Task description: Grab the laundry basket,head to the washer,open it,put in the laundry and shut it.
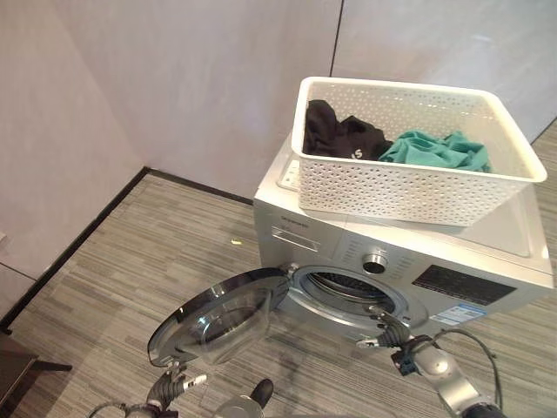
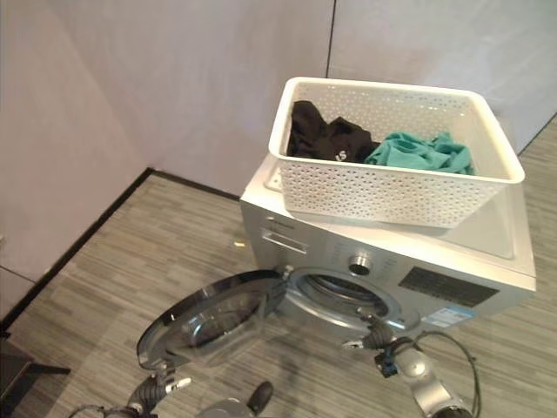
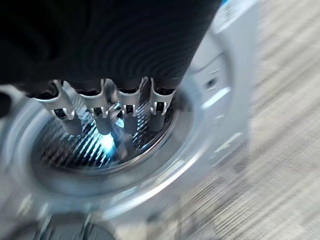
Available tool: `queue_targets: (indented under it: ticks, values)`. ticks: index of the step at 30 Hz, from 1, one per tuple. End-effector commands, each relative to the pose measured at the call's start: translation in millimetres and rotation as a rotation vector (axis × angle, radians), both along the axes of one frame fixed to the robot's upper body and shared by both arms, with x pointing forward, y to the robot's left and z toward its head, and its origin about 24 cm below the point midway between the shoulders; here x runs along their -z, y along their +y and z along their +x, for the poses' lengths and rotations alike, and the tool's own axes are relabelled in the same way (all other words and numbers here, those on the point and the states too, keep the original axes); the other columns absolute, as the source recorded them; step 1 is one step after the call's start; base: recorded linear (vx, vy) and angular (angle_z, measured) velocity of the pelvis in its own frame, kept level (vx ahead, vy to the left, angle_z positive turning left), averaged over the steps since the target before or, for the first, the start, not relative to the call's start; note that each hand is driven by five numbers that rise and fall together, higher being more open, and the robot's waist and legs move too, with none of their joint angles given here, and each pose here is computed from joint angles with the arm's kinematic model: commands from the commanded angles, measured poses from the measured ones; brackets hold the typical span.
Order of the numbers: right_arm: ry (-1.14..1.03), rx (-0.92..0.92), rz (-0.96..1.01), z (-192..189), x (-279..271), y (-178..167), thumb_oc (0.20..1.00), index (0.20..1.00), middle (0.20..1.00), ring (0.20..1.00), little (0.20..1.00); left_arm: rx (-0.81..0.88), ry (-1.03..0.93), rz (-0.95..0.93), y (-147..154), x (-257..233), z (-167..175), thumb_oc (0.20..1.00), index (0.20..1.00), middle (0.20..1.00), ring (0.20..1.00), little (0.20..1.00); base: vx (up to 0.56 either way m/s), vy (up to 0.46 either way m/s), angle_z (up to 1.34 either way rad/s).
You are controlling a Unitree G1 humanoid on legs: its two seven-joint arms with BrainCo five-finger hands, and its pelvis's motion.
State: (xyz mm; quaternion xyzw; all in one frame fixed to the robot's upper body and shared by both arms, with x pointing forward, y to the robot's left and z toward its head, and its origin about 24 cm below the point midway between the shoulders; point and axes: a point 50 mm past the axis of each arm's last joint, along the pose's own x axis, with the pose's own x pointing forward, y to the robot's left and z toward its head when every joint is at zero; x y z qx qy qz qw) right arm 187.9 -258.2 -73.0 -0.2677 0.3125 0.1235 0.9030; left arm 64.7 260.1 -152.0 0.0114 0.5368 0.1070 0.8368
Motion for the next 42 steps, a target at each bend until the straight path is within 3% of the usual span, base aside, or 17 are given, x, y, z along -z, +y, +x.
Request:
queue_targets:
  ticks: [1, 3, 7, 10, 11, 15, 18, 20, 26, 42]
  values:
    - [0.009, 0.003, -0.099, -10, -6, -24, 1.000, 1.000, 1.000, 1.000, 1.000, 0.026, 0.048, 0.094, 5, 2, 4, 1.000, 1.000, 1.000, 1.000, 1.000, -0.01, -0.002, -0.12]
    - [0.024, 0.104, -0.031, -23, -5, -34, 1.000, 1.000, 1.000, 1.000, 1.000, 0.034, 0.197, 0.198, 19, 4, -18, 1.000, 1.000, 1.000, 1.000, 1.000, -0.01, -0.010, -0.29]
    - [-0.028, 0.190, -0.025, -29, -24, -60, 1.000, 1.000, 1.000, 1.000, 1.000, 0.121, 0.288, 0.280, 30, 2, -32, 1.000, 1.000, 1.000, 1.000, 1.000, 0.01, -0.001, -0.13]
    - [-0.171, 0.234, -0.061, -23, -64, -87, 1.000, 1.000, 1.000, 1.000, 1.000, 0.142, 0.313, 0.285, 35, 1, -40, 1.000, 1.000, 1.000, 1.000, 1.000, 0.01, 0.015, -0.18]
    - [-0.300, 0.276, -0.098, -17, -97, -106, 1.000, 1.000, 1.000, 1.000, 1.000, 0.058, 0.325, 0.249, 35, 2, -50, 1.000, 1.000, 1.000, 1.000, 1.000, 0.01, 0.035, -0.08]
    - [-0.422, 0.269, -0.173, -7, -134, -120, 1.000, 1.000, 1.000, 1.000, 1.000, 0.076, 0.368, 0.237, 33, 3, -60, 1.000, 1.000, 1.000, 1.000, 1.000, 0.01, 0.028, 0.03]
    - [-0.610, 0.151, -0.333, 10, -211, -128, 1.000, 1.000, 1.000, 1.000, 1.000, 0.148, 0.373, 0.209, 26, 5, -62, 1.000, 1.000, 1.000, 1.000, 1.000, 0.00, 0.062, 0.02]
    - [-0.757, 0.047, -0.397, 25, -263, -119, 1.000, 1.000, 1.000, 1.000, 1.000, 0.132, 0.370, 0.194, 25, 6, -65, 1.000, 1.000, 1.000, 1.000, 1.000, -0.01, 0.054, 0.02]
    - [-0.920, -0.171, -0.476, 61, -327, -79, 1.000, 1.000, 1.000, 1.000, 1.000, 0.089, 0.380, 0.182, 22, 6, -73, 1.000, 1.000, 1.000, 1.000, 1.000, -0.02, 0.032, 0.02]
    - [-0.832, -0.355, -0.534, 137, -354, -29, 1.000, 1.000, 1.000, 1.000, 1.000, -0.056, 0.510, 0.197, 41, -6, -123, 1.000, 1.000, 1.000, 1.000, 1.000, 0.00, 0.029, 0.30]
